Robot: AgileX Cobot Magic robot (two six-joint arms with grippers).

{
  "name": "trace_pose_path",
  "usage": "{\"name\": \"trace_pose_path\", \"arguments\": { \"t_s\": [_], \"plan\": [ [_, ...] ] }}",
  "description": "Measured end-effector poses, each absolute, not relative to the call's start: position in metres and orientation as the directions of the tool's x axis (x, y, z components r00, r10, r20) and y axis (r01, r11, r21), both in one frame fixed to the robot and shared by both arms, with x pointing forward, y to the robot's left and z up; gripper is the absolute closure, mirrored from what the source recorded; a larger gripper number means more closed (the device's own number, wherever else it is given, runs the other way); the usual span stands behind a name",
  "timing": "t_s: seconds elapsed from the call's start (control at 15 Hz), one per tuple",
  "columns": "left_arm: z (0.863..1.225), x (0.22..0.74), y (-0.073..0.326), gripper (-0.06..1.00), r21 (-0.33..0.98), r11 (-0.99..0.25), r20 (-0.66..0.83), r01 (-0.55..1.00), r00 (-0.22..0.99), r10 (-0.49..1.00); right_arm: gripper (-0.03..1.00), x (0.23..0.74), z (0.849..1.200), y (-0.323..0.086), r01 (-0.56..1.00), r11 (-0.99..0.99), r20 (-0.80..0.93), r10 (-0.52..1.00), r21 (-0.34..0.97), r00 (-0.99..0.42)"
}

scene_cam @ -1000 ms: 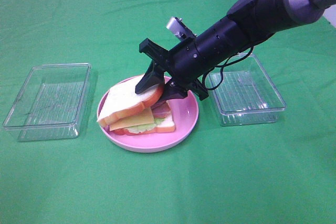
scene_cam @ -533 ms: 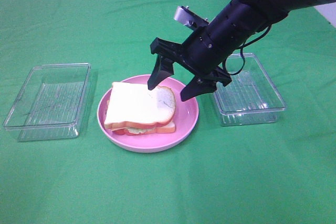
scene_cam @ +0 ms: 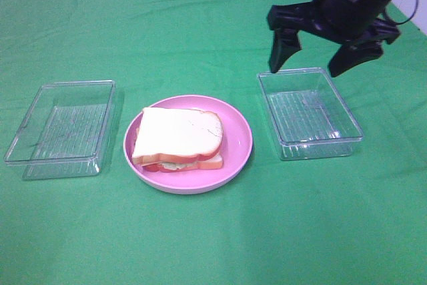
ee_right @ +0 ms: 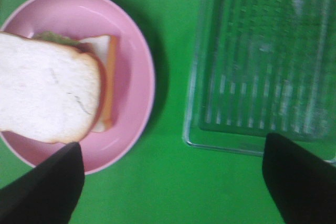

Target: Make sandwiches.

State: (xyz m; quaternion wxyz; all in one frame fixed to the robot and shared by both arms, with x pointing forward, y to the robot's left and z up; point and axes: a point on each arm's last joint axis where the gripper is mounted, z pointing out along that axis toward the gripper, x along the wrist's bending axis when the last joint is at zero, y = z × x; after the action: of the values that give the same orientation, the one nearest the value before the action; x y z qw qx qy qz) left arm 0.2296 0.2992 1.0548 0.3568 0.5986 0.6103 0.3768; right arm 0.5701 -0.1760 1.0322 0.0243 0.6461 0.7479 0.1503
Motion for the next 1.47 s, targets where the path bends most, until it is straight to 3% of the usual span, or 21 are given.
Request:
{"name": "trace_pose_path", "arguments": {
  "t_s": [0.2, 0.53, 0.87, 1.07, 1.27, 1.33, 1.47],
  "plan": [
    [1.055, 0.23, 0.299, -0.03, 0.887, -0.001, 0.016, 0.462, -0.029, 0.999, 0.09, 0.585, 1.047, -0.24, 0.975, 0.013, 0.103, 0.994, 0.223, -0.036],
    [1.055, 0.23, 0.299, -0.03, 0.887, -0.001, 0.016, 0.462, -0.029, 0.999, 0.09, 0.581, 1.05, -0.317, 0.99, -0.032, 0.05, 0.998, 0.137, 0.025],
    [1.055, 0.23, 0.299, -0.03, 0.887, -0.001, 0.017, 0.462, -0.03, 0.999, 0.09, 0.561, 1.059, -0.322, 0.996, -0.01, 0.051, 0.999, 0.087, 0.006],
    [1.055, 0.23, 0.3, -0.03, 0.887, -0.002, 0.019, 0.462, -0.031, 0.999, 0.09, 0.505, 1.078, -0.318, 0.992, -0.007, 0.041, 0.999, 0.125, 0.002],
    [1.055, 0.23, 0.3, -0.03, 0.887, -0.002, 0.019, 0.462, -0.031, 0.999, 0.09, 0.414, 1.097, -0.31, 0.967, -0.005, 0.027, 1.0, 0.256, -0.001],
    [1.055, 0.23, 0.3, -0.03, 0.887, -0.002, 0.019, 0.462, -0.031, 0.999, 0.09, 0.414, 1.097, -0.31, 0.967, -0.005, 0.027, 1.0, 0.256, -0.001],
    [1.055, 0.23, 0.3, -0.03, 0.887, -0.002, 0.019, 0.462, -0.031, 0.999, 0.09, 0.331, 1.093, -0.303, 0.9, 0.0, 0.007, 1.0, 0.436, -0.004]
  ]
}}
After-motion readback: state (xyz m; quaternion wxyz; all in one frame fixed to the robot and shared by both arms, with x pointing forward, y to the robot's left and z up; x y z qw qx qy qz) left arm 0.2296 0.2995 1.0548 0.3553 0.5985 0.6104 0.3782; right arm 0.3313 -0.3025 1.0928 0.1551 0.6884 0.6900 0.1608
